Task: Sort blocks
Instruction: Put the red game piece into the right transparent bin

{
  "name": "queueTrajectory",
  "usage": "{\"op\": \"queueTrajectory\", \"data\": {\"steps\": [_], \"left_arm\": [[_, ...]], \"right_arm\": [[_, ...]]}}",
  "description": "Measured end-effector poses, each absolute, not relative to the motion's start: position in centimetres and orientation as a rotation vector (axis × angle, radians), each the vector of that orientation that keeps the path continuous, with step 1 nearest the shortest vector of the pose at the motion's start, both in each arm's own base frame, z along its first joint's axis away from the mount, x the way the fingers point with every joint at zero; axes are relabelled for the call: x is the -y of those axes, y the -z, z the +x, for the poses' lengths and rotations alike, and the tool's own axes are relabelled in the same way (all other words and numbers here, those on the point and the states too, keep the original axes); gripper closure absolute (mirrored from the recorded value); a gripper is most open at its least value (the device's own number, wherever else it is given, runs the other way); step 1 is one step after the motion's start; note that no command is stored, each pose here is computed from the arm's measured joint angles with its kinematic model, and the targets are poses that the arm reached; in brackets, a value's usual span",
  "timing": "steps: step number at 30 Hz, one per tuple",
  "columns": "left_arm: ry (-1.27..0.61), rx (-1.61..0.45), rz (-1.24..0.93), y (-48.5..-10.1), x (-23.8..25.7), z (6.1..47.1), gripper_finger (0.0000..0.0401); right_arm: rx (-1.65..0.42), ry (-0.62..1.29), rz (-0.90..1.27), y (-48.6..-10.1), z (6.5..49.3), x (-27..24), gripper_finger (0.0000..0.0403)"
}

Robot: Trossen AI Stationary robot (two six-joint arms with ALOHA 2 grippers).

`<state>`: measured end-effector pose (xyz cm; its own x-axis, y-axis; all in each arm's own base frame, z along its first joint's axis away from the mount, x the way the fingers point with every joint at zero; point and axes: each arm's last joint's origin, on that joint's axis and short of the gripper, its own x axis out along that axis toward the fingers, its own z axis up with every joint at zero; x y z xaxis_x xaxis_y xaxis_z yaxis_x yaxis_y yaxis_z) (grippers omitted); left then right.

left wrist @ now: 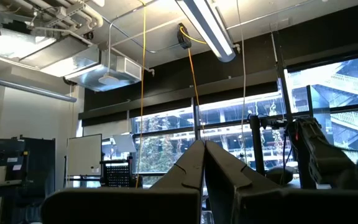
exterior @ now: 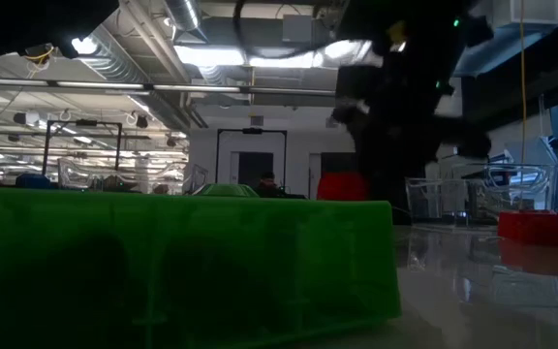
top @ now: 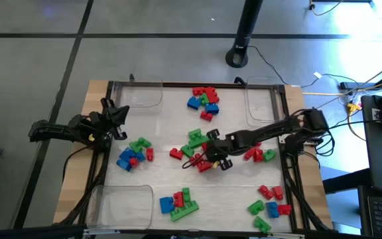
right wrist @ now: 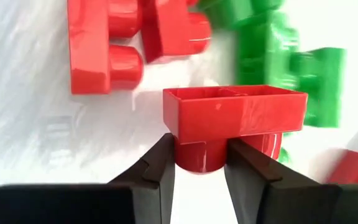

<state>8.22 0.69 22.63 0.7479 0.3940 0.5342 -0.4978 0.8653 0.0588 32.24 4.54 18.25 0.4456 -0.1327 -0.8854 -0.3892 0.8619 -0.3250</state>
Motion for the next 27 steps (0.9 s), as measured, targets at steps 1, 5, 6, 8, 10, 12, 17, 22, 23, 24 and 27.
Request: {"op": "queueTrajectory", "data": {"steps": [1, 5, 6, 8, 10, 12, 17, 22, 23, 24, 27], "left_arm": [[-0.491, 0.535, 0.203, -22.6, -0.7, 8.2, 0.0397], [-0.491, 0.534, 0.204, -22.6, -0.7, 8.2, 0.0397], [-0.491, 0.534, 0.204, -22.6, -0.7, 8.2, 0.0397], [-0.491, 0.535, 0.204, -22.6, -0.7, 8.2, 0.0397], [-0.491, 0.534, 0.204, -22.6, -0.7, 8.2, 0.0397], [-0.491, 0.535, 0.204, -22.6, -0.7, 8.2, 0.0397], [-0.491, 0.535, 0.203, -22.6, -0.7, 8.2, 0.0397], [-0.493, 0.533, 0.206, -22.6, -0.7, 8.2, 0.0397], [-0.494, 0.533, 0.206, -22.6, -0.7, 8.2, 0.0397], [-0.494, 0.533, 0.206, -22.6, -0.7, 8.2, 0.0397], [-0.494, 0.533, 0.205, -22.6, -0.7, 8.2, 0.0397]], "right_arm": [[-1.104, -0.158, -0.54, -18.9, 31.9, -4.5, 0.0289], [-1.098, -0.074, -0.585, -21.7, 30.1, -3.9, 0.0289], [-1.097, -0.036, -0.599, -22.5, 29.6, -3.5, 0.0289], [-1.108, 0.042, -0.631, -23.8, 28.5, -2.7, 0.0289], [-1.125, 0.115, -0.644, -25.0, 27.3, -1.6, 0.0289], [-1.155, 0.184, -0.638, -26.1, 25.9, -0.2, 0.0289], [-1.263, 0.384, -0.598, -27.9, 22.8, 4.3, 0.0289], [-1.345, 0.546, -0.504, -28.6, 20.3, 8.9, 0.0289], [-1.359, 0.562, -0.479, -28.5, 20.0, 9.7, 0.0289], [-1.37, 0.569, -0.452, -28.5, 19.6, 10.5, 0.0289], [-1.391, 0.587, -0.373, -28.1, 18.6, 12.7, 0.0289]]}}
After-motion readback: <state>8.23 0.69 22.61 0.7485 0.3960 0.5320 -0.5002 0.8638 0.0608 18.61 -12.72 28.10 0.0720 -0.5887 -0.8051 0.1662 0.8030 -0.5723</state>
